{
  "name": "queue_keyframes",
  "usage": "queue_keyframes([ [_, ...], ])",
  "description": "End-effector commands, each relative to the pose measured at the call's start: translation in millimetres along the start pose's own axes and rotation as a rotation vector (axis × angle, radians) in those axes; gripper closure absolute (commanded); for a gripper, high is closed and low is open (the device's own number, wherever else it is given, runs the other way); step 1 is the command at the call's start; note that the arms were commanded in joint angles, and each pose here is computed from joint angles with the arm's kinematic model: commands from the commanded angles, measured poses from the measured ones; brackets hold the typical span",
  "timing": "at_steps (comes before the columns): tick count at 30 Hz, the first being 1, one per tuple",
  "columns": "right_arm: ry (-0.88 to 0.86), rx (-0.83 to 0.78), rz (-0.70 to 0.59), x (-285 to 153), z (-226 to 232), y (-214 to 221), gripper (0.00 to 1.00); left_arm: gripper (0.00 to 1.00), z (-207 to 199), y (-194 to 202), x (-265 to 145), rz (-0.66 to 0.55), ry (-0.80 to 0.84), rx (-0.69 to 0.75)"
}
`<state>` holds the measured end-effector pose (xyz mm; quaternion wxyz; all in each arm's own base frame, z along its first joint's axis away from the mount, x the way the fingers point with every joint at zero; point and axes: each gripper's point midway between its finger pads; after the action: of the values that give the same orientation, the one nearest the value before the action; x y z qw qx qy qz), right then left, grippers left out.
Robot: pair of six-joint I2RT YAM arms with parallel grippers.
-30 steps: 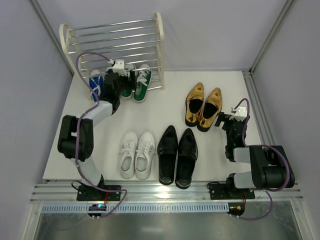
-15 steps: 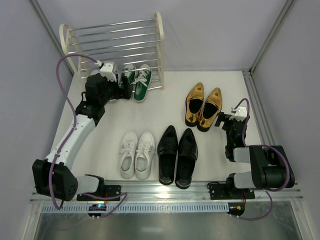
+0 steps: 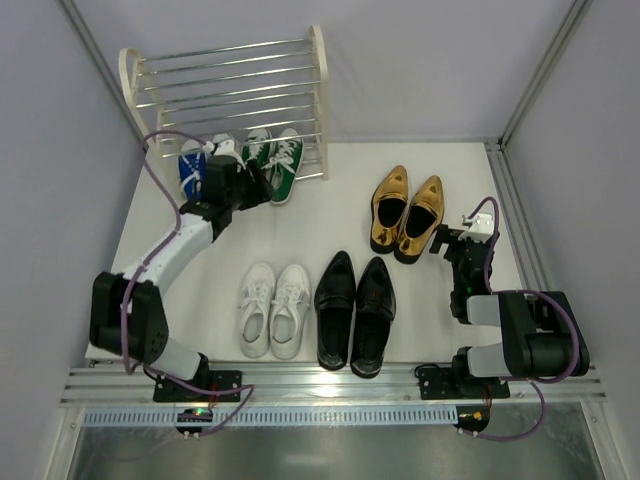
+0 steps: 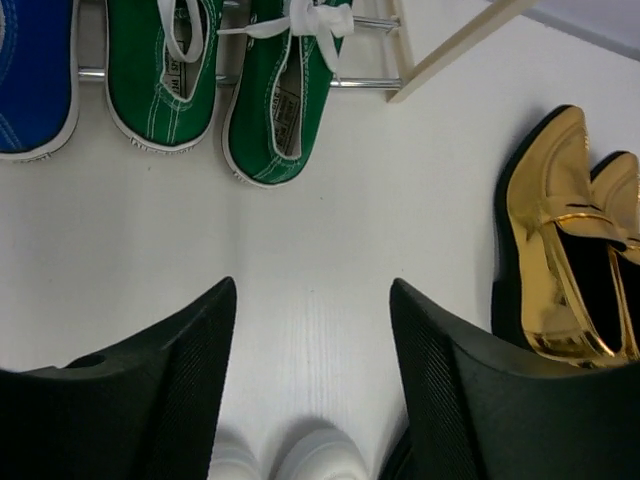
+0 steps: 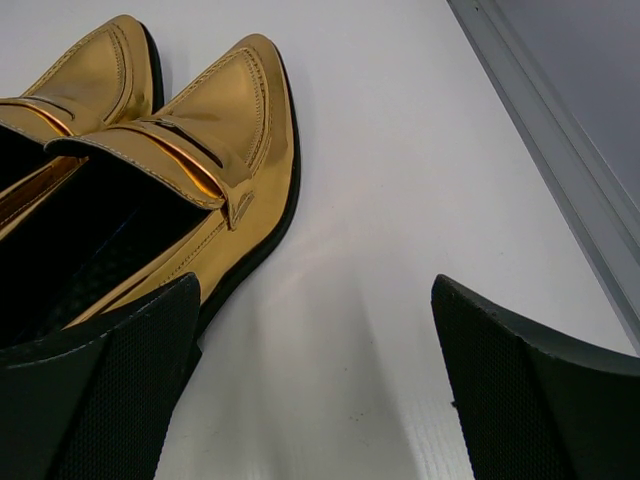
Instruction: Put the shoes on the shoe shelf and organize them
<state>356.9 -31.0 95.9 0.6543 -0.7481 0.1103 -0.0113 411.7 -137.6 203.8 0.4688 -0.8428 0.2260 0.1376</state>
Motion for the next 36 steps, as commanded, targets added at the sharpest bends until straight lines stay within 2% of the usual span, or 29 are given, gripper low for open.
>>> queue_keyframes([
  [1,0.008,0.009,-0.085,3,-2,-23,0.03,0.36,-10,7,43,0.058,-0.075,-0.074],
  [2,0.01,0.009,-0.088,3,-2,-24,0.03,0.33,-24,14,50,0.072,-0.063,-0.054],
  [3,0.01,0.01,-0.088,3,-2,-24,0.02,0.24,-28,14,56,0.061,-0.085,-0.031],
  [4,0.008,0.01,-0.087,3,-2,-24,0.03,0.21,-43,4,61,0.037,-0.081,-0.023],
  [5,0.008,0.01,-0.087,3,-2,-23,0.03,0.19,-49,17,71,0.057,-0.097,-0.003],
  [6,0.008,0.01,-0.087,3,-2,-23,0.03,0.01,-47,15,76,0.03,-0.156,-0.009],
  [9,0.01,0.009,-0.088,3,-2,-24,0.03,0.0,-45,26,78,0.104,-0.266,0.036],
  [12,0.008,0.01,-0.087,3,-2,-24,0.03,0.0,-52,22,71,0.061,-0.259,0.093],
  [14,0.007,0.01,-0.087,3,-2,-23,0.03,0.0,-43,26,64,0.055,-0.275,0.105],
  [15,0.008,0.008,-0.087,3,-2,-24,0.03,0.0,-46,18,53,0.032,-0.264,0.098],
  [20,0.008,0.01,-0.088,3,-2,-24,0.03,0.0,-27,34,14,0.004,-0.323,0.067],
  [25,0.01,0.01,-0.088,3,-2,-24,0.03,0.0,-37,51,-30,-0.07,-0.374,0.12],
  [26,0.01,0.01,-0.09,3,-2,-25,0.03,0.0,-50,52,-32,-0.057,-0.292,0.118],
  [27,0.008,0.01,-0.088,3,-2,-24,0.03,0.0,-65,43,-27,-0.098,-0.213,0.124],
  [29,0.008,0.01,-0.088,3,-2,-24,0.03,0.01,-67,50,-26,-0.108,-0.139,0.163],
  [30,0.008,0.009,-0.085,3,-2,-23,0.03,0.0,-53,47,-24,-0.154,-0.171,0.23],
  [33,0.009,0.009,-0.085,3,-2,-23,0.03,0.0,-33,16,-25,-0.352,-0.29,0.235],
  [34,0.007,0.01,-0.087,3,-2,-23,0.03,0.0,-39,7,-22,-0.365,-0.273,0.323],
  [36,0.008,0.01,-0.087,3,-2,-24,0.03,0.0,-49,-1,-3,-0.321,-0.293,0.373],
])
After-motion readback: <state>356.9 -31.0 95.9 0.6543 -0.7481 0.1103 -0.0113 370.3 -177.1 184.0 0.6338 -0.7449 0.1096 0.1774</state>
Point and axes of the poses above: each gripper's point midway between its finger pads, its own x axis out along the fingers, its own z axis along the line the jaws close on, y = z × x, and after that the axes turned 8 degrees about -x, right-handed
